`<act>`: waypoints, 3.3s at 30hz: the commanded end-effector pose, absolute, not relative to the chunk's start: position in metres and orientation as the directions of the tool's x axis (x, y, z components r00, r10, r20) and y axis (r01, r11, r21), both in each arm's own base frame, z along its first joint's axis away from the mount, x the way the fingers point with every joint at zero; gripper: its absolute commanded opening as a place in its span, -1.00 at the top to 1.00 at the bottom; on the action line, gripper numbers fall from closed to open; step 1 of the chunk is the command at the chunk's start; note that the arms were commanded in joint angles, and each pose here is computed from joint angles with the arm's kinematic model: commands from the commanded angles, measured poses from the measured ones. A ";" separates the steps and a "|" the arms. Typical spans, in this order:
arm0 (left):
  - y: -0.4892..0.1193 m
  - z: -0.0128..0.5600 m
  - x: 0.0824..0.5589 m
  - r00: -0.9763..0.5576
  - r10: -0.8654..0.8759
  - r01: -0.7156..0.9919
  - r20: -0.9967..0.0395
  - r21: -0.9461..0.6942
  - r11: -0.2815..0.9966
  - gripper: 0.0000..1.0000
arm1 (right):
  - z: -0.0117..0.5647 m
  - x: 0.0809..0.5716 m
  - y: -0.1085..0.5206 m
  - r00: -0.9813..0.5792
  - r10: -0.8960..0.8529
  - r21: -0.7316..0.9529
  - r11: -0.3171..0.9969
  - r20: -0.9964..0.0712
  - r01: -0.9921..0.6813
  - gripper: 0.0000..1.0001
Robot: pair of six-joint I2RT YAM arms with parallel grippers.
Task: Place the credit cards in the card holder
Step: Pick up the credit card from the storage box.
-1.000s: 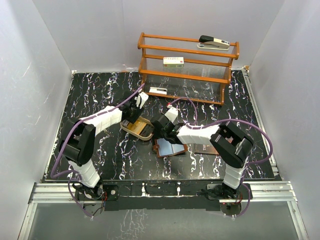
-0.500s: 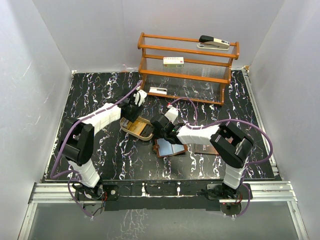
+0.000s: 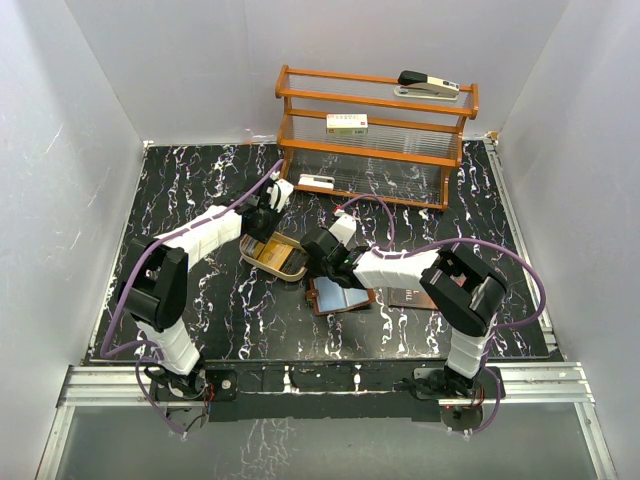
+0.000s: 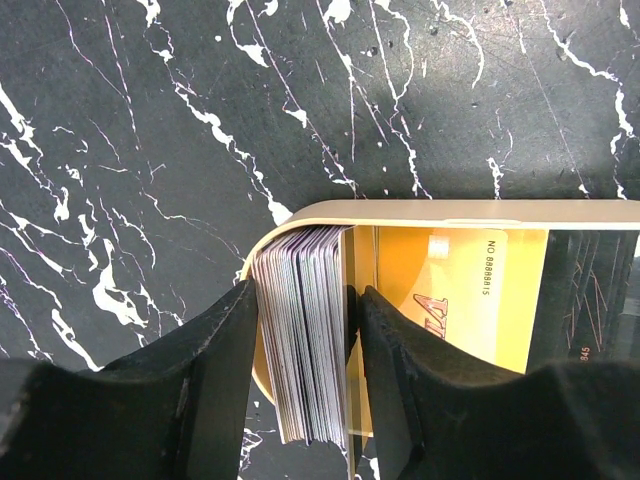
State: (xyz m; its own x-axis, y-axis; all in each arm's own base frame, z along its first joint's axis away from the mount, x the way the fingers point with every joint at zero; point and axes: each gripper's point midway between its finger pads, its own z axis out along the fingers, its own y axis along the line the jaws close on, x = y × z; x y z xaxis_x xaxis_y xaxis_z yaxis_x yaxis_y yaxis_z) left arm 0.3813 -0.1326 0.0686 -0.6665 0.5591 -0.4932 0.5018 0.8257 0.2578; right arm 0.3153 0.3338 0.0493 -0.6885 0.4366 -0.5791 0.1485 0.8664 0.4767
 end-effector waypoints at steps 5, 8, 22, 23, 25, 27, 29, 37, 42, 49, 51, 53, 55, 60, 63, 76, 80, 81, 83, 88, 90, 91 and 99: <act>-0.113 0.092 0.390 -0.669 0.552 0.437 -0.498 0.338 0.834 0.06 | 0.034 0.306 0.309 -0.714 0.361 0.359 0.919 -0.599 0.164 0.80; -0.114 0.094 0.390 -0.670 0.554 0.432 -0.494 0.347 0.832 0.00 | 0.034 0.306 0.310 -0.716 0.359 0.358 0.920 -0.598 0.162 0.80; -0.119 0.097 0.390 -0.658 0.561 0.421 -0.502 0.372 0.827 0.45 | 0.028 0.305 0.309 -0.726 0.348 0.345 0.925 -0.593 0.162 0.80; -0.119 0.097 0.389 -0.658 0.562 0.422 -0.501 0.373 0.826 0.46 | 0.028 0.305 0.310 -0.726 0.348 0.345 0.925 -0.593 0.162 0.80; -0.120 0.097 0.389 -0.659 0.562 0.423 -0.501 0.371 0.827 0.57 | 0.028 0.305 0.310 -0.727 0.348 0.344 0.925 -0.592 0.162 0.80; -0.121 0.097 0.388 -0.659 0.561 0.426 -0.501 0.365 0.828 0.71 | 0.027 0.305 0.310 -0.727 0.350 0.346 0.924 -0.590 0.163 0.80; -0.124 0.097 0.387 -0.661 0.560 0.433 -0.500 0.356 0.828 0.85 | 0.028 0.305 0.311 -0.727 0.352 0.350 0.922 -0.589 0.164 0.80; -0.136 0.104 0.386 -0.658 0.564 0.446 -0.499 0.344 0.826 0.51 | 0.033 0.310 0.320 -0.729 0.362 0.367 0.916 -0.580 0.163 0.80; -0.134 0.100 0.384 -0.664 0.572 0.451 -0.482 0.352 0.820 0.43 | 0.032 0.308 0.318 -0.730 0.362 0.364 0.916 -0.579 0.166 0.80; -0.132 0.097 0.380 -0.666 0.577 0.453 -0.473 0.357 0.817 0.24 | 0.034 0.308 0.318 -0.727 0.365 0.369 0.915 -0.581 0.165 0.80; -0.131 0.098 0.379 -0.666 0.578 0.453 -0.471 0.360 0.816 0.15 | 0.034 0.308 0.318 -0.728 0.364 0.369 0.915 -0.581 0.164 0.80; -0.131 0.098 0.378 -0.665 0.579 0.454 -0.472 0.360 0.815 0.09 | 0.033 0.308 0.319 -0.729 0.365 0.370 0.914 -0.579 0.164 0.80; -0.131 0.099 0.377 -0.663 0.579 0.455 -0.475 0.359 0.815 0.10 | 0.033 0.308 0.319 -0.730 0.365 0.370 0.915 -0.578 0.164 0.80; -0.131 0.102 0.377 -0.660 0.577 0.452 -0.481 0.359 0.817 0.38 | 0.033 0.308 0.319 -0.730 0.365 0.371 0.914 -0.578 0.164 0.80; -0.131 0.103 0.375 -0.660 0.573 0.450 -0.486 0.355 0.819 0.53 | 0.032 0.308 0.319 -0.731 0.365 0.370 0.914 -0.577 0.165 0.80; -0.133 0.123 0.381 -0.660 0.560 0.429 -0.502 0.361 0.828 1.00 | 0.045 0.312 0.339 -0.743 0.394 0.434 0.887 -0.542 0.154 0.80; -0.135 0.134 0.385 -0.662 0.547 0.417 -0.513 0.354 0.837 1.00 | 0.051 0.312 0.352 -0.758 0.408 0.474 0.868 -0.509 0.149 0.78; -0.135 0.136 0.385 -0.663 0.543 0.412 -0.515 0.354 0.839 1.00 | 0.052 0.312 0.355 -0.761 0.410 0.482 0.864 -0.502 0.147 0.76; -0.134 0.139 0.383 -0.668 0.542 0.412 -0.510 0.353 0.840 1.00 | 0.055 0.312 0.356 -0.763 0.408 0.483 0.864 -0.502 0.145 0.71; -0.132 0.150 0.379 -0.689 0.513 0.387 -0.512 0.338 0.858 1.00 | 0.082 0.318 0.346 -0.734 0.373 0.469 0.879 -0.567 0.084 0.47; -0.133 0.156 0.378 -0.697 0.482 0.360 -0.531 0.322 0.876 1.00 | 0.094 0.319 0.340 -0.729 0.337 0.453 0.891 -0.596 0.041 0.36; -0.135 0.159 0.378 -0.698 0.468 0.355 -0.542 0.306 0.884 1.00 | 0.109 0.319 0.338 -0.720 0.325 0.463 0.886 -0.612 0.006 0.32; -0.177 0.191 0.367 -0.682 0.321 0.385 -0.657 0.051 0.922 1.00 | 0.137 0.297 0.301 -0.696 0.137 0.363 0.913 -0.705 -0.188 0.17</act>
State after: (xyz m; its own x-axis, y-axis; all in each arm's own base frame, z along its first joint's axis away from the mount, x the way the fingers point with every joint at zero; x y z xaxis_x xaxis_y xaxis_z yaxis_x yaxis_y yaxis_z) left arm 0.3763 -0.1532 0.1423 -0.7179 0.4371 -0.5419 0.3813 0.8981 0.2193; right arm 0.3064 0.3197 0.1198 -0.7253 0.2575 -0.6385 -0.0640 0.8982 0.4349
